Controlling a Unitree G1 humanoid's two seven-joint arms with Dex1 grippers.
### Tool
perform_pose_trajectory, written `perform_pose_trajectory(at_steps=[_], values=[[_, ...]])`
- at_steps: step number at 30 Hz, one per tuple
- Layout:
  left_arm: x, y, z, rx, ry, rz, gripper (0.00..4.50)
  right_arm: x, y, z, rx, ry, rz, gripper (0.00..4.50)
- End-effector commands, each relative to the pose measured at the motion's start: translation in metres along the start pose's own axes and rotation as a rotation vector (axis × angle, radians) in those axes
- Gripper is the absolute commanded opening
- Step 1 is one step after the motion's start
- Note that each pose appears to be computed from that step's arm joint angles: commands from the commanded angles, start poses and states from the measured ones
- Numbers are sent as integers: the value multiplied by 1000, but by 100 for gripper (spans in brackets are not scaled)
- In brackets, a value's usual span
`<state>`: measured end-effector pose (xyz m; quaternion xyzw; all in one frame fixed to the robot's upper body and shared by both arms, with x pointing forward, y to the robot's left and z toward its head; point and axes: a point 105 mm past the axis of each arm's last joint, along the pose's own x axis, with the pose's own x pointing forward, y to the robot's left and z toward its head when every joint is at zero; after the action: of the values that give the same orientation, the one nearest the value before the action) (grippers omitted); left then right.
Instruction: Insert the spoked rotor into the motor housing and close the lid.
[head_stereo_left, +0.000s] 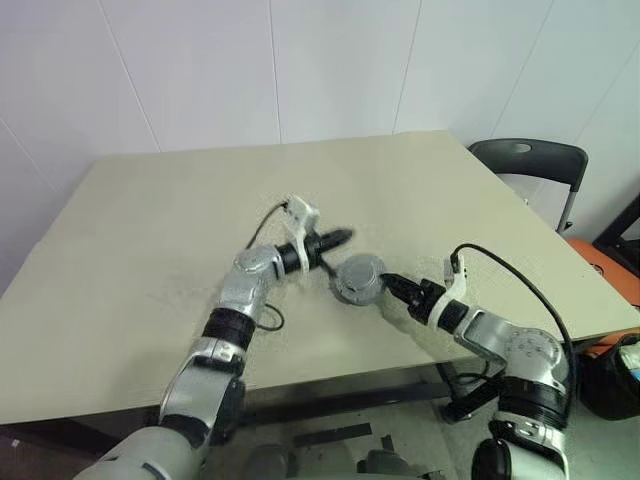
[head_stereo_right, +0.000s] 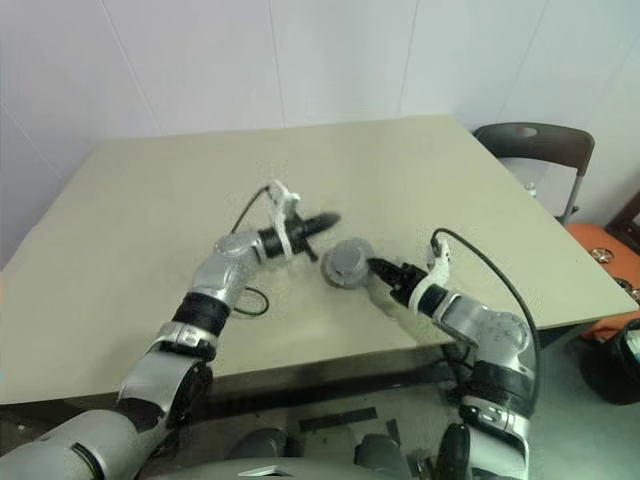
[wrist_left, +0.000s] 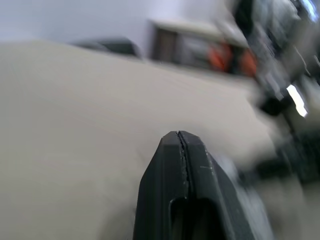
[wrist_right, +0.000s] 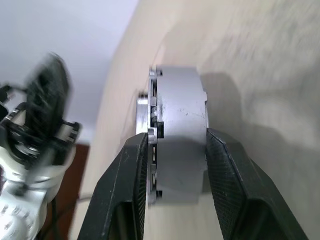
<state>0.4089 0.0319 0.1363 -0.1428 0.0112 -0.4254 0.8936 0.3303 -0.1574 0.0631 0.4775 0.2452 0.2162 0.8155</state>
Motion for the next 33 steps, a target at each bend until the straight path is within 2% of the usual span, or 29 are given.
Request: perform_pose_trajectory(at_steps=[1, 7, 13, 16, 22, 24, 27, 28, 33], values=[[-7, 28, 27, -156, -138, 149, 0, -6, 4, 32, 9, -167, -2, 148], [-16, 38, 17, -241, -142, 190, 0, -9, 4, 49, 32, -297, -22, 148], [-22, 47, 15, -356, -195, 242, 0, -9, 2, 53, 30, -318, -35, 148], [-23, 44, 11, -429, -213, 229, 56, -8, 8, 58, 48, -355, -1, 148], [-19, 30, -13, -597, -193, 206, 256, 1, 29, 59, 80, -395, 102, 148], [-17, 23, -21, -637, -176, 194, 336, 5, 32, 57, 88, -402, 114, 148], [-13, 10, -39, -700, -134, 176, 427, 11, 35, 53, 93, -400, 126, 148], [-12, 6, -46, -730, -119, 175, 448, 13, 36, 50, 91, -394, 129, 148], [-4, -12, -56, -889, -93, 125, 448, 16, 38, 45, 148, -412, 163, 148]])
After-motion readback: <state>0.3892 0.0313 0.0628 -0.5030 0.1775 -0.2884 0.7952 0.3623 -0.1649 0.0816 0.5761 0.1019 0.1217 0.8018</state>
